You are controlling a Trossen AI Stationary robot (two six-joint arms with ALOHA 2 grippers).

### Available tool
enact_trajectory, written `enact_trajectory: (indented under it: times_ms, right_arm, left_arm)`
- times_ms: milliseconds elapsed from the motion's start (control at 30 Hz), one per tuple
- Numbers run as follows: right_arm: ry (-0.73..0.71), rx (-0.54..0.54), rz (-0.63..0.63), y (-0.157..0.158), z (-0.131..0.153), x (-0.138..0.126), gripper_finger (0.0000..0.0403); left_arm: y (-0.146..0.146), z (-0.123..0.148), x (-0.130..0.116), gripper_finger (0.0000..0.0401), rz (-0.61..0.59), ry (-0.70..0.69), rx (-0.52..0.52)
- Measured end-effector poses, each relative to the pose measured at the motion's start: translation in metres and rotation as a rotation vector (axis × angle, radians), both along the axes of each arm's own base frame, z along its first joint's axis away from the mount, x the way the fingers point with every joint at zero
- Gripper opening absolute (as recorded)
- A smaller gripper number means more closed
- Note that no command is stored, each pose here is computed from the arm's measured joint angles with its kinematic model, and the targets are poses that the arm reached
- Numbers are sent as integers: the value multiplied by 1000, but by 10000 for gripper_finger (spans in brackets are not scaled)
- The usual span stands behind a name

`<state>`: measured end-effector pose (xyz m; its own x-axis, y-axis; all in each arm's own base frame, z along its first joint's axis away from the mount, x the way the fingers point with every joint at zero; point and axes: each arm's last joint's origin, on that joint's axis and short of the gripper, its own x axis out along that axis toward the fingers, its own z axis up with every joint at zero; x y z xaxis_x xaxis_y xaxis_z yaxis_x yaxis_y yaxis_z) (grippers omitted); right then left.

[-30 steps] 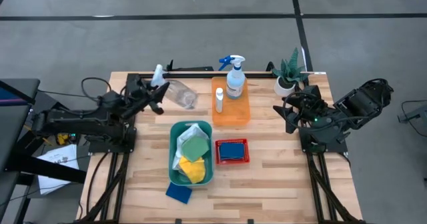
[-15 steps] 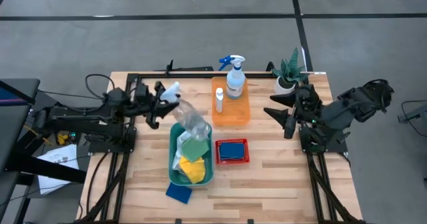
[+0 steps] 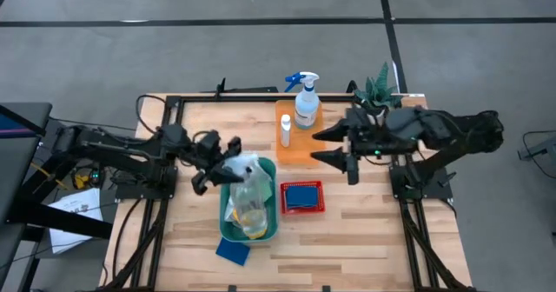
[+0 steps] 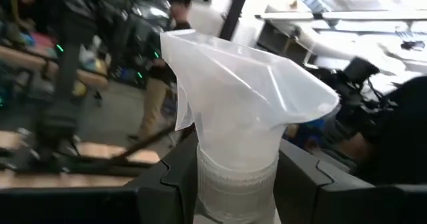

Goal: Pick & Place Kitchen Items
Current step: Put the transparent spray bottle into the orange bin

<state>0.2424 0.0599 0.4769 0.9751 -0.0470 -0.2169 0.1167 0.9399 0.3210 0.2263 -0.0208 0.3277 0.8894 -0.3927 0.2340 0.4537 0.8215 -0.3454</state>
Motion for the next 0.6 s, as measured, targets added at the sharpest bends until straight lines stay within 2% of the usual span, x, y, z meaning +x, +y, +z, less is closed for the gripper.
enact_trajectory:
  times_ms: [267,433,600]
  right_arm:
    - [50,65,193,-11,-19,41,255]
    - [54,95,301,-7,-29,63,255]
    - [82,113,370,-2,-41,79,255]
  left_arm:
    - [-30,6,24,134,-133,88,-25]
    - [-45,3,34,134,-184,148,-35]
    - [-52,-9,44,134,-209,233,-91]
